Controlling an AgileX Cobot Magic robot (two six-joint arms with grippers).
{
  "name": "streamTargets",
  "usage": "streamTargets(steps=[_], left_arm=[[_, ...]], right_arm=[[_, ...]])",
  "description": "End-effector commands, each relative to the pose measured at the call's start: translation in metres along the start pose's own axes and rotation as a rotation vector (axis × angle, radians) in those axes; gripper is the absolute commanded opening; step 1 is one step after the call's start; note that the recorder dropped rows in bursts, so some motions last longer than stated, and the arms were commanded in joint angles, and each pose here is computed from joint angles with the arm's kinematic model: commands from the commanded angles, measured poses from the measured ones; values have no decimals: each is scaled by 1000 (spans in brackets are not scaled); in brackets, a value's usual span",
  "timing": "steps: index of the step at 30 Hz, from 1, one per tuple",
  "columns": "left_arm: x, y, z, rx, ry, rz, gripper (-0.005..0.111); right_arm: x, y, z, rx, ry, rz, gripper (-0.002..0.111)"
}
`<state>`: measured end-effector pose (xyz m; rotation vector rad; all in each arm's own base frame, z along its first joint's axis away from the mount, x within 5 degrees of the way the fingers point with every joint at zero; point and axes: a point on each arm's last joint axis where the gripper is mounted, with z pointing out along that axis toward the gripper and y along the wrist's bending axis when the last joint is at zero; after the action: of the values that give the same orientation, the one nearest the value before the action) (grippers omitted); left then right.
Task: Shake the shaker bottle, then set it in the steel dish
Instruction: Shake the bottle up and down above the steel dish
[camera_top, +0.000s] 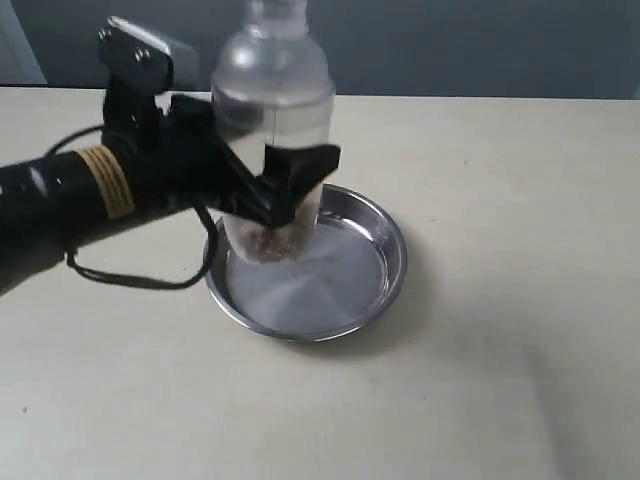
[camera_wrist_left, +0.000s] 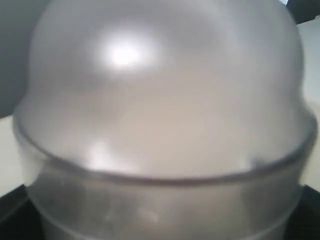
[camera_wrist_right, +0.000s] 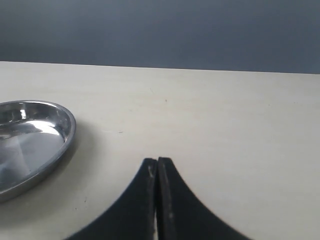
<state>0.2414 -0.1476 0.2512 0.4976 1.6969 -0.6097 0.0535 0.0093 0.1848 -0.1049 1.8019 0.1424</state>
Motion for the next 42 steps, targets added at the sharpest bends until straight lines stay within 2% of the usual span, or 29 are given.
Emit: streamTargets(steps=[1,2,3,6,8,11,12,14,16,17,21,22,23,24,25,27,28,29,31,32,33,35,36,37,38,39,40,41,42], left_arm=[[-18,4,5,-47,-69,-5,0],[7,8,18,-46,-8,-59,0],[3,5,18,-8,-50,-71,0],[-44,-10,2,93,-257,15,0],[-34,-2,6,9,-154,5,0],[13,11,23,-56,47,-61,0],[9,8,23,-32,25,-46,0],[-29,-7,9,83,-178,27,0],[-65,-13,-8,86,-310,44,0],[-63,-10,-9,43,-274,30,0],[7,6,17,-21,15,-82,0],[4,2,17,24,-19,-102,0],[-28,-13,2,148,-193,-53,0],[-44,-19,-7,175,-266,-11,0],[-41,-10,-9,67,-196,-1,0],[9,9,8,-72,20,-85,0],[9,8,9,-60,19,-87,0],[-19,-9,-2,79,-127,7,0],[-53,-17,-19,101,-270,48,0],[-53,-12,-20,50,-247,30,0],[-28,-1,-12,-37,-134,-20,0],[4,4,3,-31,-56,-149,0],[-8,-5,-1,64,-142,-130,0],[-48,-22,-20,198,-352,-39,0],[-57,-22,-23,171,-355,4,0],[-41,-13,-14,28,-181,4,0],[-16,-5,-4,-36,-53,8,0],[16,3,9,-82,55,-68,0],[16,0,9,-52,41,-69,0]], right_arm=[[-1,0,0,-3,-14,-2,-1],[-1,0,0,-3,-14,-2,-1],[-1,0,0,-3,-14,-2,-1],[-1,0,0,-3,-14,-2,-1],[-1,0,0,-3,-14,-2,-1],[-1,0,0,-3,-14,-2,-1],[-1,0,0,-3,-14,-2,-1],[-1,0,0,-3,-14,-2,-1],[-1,0,0,-3,-14,-2,-1],[-1,0,0,-3,-14,-2,-1],[-1,0,0,-3,-14,-2,-1],[-1,0,0,-3,-14,-2,-1],[-1,0,0,-3,-14,-2,-1],[-1,0,0,-3,-14,-2,-1],[-1,0,0,-3,-14,-2,-1],[-1,0,0,-3,-14,-2,-1],[-1,0,0,-3,-14,-2,-1],[-1,0,0,-3,-14,-2,-1],[-1,0,0,-3,-14,-2,-1],[-1,0,0,-3,-14,-2,-1],[-1,0,0,-3,-14,-2,-1],[-1,0,0,-3,-14,-2,-1],[-1,0,0,-3,-14,-2,-1],[-1,0,0,-3,-14,-2,-1],[-1,0,0,-3,-14,-2,-1],[-1,0,0,-3,-14,-2,-1],[-1,0,0,-3,-14,-2,-1],[-1,0,0,-3,-14,-2,-1],[-1,0,0,-3,-14,-2,-1]])
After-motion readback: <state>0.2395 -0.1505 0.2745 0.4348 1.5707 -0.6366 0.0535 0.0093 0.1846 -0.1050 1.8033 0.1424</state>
